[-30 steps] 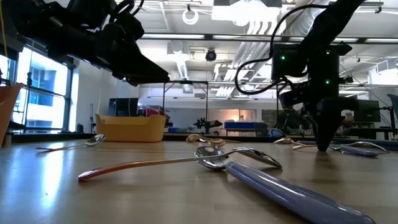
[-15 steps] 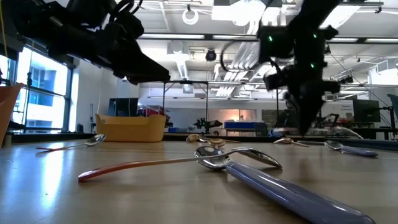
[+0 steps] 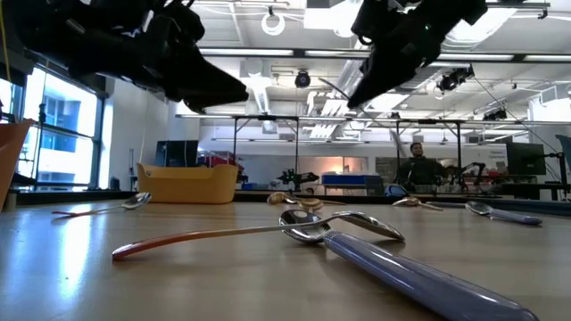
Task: Sort silverware by color (type)
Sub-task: Put the orange spoon into the orange bin
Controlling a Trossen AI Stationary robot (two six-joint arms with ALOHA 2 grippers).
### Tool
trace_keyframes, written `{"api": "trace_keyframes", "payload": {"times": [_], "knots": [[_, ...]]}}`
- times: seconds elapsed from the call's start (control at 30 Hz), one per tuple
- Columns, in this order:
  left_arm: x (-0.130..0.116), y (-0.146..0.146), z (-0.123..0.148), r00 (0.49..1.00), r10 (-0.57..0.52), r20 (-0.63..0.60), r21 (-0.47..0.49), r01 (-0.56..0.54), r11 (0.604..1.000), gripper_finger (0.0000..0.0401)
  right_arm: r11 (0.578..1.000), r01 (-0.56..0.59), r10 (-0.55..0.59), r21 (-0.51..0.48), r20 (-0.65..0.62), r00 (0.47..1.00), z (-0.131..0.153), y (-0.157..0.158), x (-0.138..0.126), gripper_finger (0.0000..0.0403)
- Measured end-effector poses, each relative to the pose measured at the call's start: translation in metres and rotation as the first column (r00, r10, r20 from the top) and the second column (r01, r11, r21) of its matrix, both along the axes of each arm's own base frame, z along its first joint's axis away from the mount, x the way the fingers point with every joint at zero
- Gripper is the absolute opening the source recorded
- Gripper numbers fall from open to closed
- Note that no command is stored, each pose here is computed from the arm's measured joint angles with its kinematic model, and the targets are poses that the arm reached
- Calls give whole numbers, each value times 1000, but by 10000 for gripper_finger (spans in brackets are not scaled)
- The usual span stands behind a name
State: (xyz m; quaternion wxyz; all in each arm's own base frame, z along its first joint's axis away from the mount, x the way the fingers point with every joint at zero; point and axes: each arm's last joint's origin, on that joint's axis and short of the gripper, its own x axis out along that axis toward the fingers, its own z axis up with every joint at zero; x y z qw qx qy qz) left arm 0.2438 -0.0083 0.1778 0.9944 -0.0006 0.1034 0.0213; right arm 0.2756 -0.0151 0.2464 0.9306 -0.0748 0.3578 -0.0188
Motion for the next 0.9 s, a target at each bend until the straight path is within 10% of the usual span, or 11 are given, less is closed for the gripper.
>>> {"api": "trace_keyframes", "payload": {"times": [0.33, 0.9], "knots": [[13, -2, 20, 995, 23, 94, 99, -32, 995, 148, 987, -139, 161, -82, 554, 817, -15, 3, -2, 5], [86, -8, 32, 990, -57, 132, 116, 42, 992, 182, 971, -218, 227, -96, 646, 729, -4, 20, -1, 8]]}}
